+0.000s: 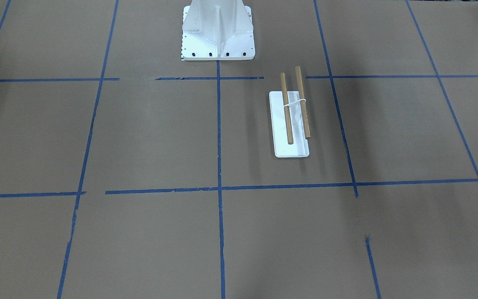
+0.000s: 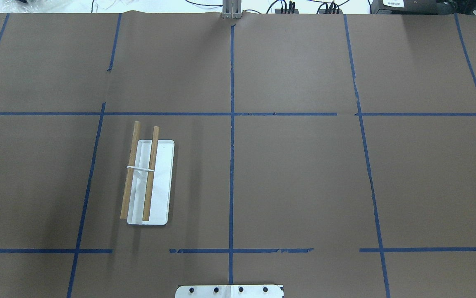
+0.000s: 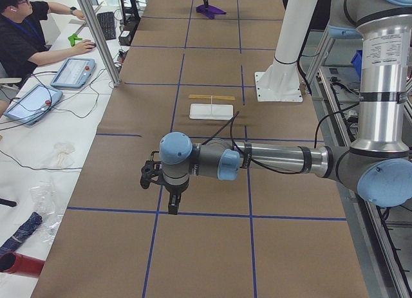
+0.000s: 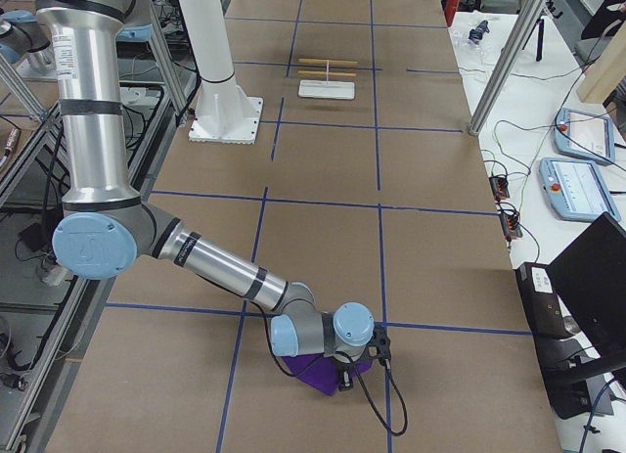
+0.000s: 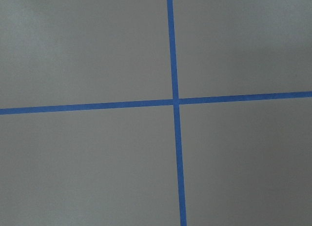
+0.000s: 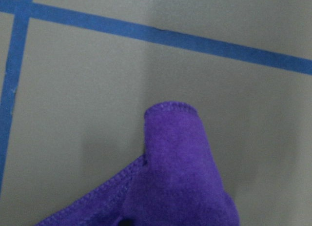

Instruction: Hang towel on rack

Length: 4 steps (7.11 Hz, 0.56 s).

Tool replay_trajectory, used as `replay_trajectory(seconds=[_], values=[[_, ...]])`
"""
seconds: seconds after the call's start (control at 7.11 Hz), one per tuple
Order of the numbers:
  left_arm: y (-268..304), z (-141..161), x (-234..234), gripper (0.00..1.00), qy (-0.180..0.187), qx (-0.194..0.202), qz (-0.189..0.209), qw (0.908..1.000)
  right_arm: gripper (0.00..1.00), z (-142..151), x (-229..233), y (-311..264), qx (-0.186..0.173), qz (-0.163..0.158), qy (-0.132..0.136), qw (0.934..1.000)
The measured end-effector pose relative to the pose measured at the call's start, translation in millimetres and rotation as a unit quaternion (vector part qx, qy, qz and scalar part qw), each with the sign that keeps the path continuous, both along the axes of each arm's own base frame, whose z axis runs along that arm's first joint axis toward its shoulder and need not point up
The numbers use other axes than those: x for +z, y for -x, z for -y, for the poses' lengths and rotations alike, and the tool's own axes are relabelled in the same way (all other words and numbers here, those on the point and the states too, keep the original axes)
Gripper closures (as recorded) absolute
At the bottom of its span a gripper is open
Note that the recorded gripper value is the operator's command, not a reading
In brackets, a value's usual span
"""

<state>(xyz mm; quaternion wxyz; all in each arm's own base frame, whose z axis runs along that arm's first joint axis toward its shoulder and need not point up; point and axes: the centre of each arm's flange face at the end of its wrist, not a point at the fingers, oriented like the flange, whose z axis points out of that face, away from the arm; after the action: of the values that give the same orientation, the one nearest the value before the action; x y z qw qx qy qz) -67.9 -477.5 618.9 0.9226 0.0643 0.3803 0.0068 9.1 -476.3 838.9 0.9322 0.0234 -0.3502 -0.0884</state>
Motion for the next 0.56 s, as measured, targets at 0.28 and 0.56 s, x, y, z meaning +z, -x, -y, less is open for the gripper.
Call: replay_trajectory(seconds=[0.28,0.56], values=[[0.0,0.0,0.1,0.0,0.0,0.0,0.0,1.0,1.0,5.5,-8.4,1.0,0.0,0.003,-0.009,1.0],[0.0,0.0,0.4,0.0,0.0,0.0,0.0,1.0,1.0,17.1,-33.4,1.1,0.002,0.016,-0.034,0.9993]])
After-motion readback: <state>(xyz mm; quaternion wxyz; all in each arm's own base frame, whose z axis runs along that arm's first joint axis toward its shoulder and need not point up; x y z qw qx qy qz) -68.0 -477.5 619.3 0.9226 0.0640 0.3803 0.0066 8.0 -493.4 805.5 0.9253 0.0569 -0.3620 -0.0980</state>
